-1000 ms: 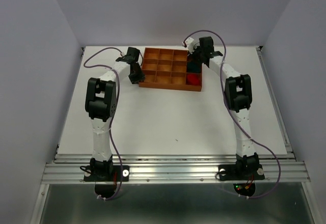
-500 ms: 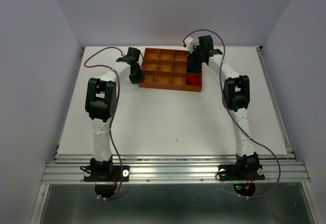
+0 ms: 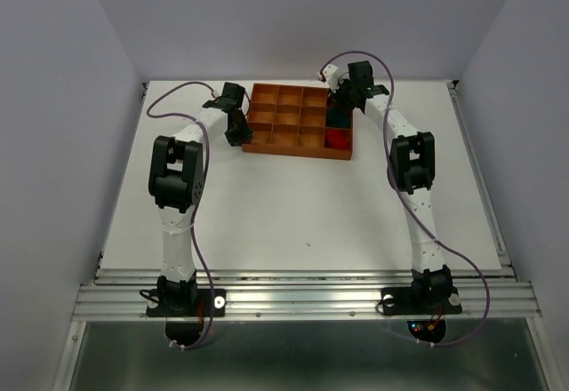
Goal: Roll the socks
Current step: Place the sock in the storage box.
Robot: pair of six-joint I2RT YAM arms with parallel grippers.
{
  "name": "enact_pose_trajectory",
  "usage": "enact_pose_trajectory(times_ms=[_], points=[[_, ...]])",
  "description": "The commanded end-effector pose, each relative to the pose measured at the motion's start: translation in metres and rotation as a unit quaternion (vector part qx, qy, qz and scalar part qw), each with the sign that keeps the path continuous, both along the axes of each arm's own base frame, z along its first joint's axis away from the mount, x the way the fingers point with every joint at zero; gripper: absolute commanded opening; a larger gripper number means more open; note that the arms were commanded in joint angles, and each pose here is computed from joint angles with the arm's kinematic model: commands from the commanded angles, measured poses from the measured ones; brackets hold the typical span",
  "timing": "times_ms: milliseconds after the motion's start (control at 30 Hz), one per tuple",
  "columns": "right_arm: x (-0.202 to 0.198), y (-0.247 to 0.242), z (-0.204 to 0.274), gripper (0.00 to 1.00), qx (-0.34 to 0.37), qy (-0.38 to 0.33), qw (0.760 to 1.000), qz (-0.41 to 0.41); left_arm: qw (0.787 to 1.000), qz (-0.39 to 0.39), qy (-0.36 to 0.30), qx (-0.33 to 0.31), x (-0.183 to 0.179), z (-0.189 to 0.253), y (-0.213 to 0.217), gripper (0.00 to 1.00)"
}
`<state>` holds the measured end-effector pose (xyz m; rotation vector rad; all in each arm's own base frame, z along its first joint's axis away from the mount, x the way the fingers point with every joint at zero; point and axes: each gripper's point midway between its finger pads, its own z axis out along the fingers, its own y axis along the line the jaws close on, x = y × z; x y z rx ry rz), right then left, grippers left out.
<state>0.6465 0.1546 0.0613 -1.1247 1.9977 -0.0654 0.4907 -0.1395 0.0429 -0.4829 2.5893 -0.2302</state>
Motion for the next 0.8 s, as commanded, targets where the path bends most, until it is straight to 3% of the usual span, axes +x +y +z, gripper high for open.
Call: enact_pose_trajectory(times_ms=[0, 67, 333, 767], points=[[-0.075, -0.021, -0.135, 0.15, -0.042, 0.195, 0.979, -0.032, 1.0, 0.011, 0.012, 0.016, -0.008, -0.005, 0.01, 0.17], [-0.075, -0.024, -0.134, 0.15, -0.043, 0.191, 0.98, -0.046, 1.0, 0.011, 0.012, 0.017, -0.008, -0.005, 0.011, 0.17], [-0.048, -0.015, -0.067, 0.4, 0.009, 0.102, 0.992, -0.076, 1.0, 0.023, 0.014, 0.016, -0.007, -0.006, 0.012, 0.1], [-0.045, 0.006, -0.025, 0.48, 0.081, 0.082, 0.991, -0.065, 0.999, 0.026, 0.012, 0.016, -0.007, -0.004, 0.012, 0.09]])
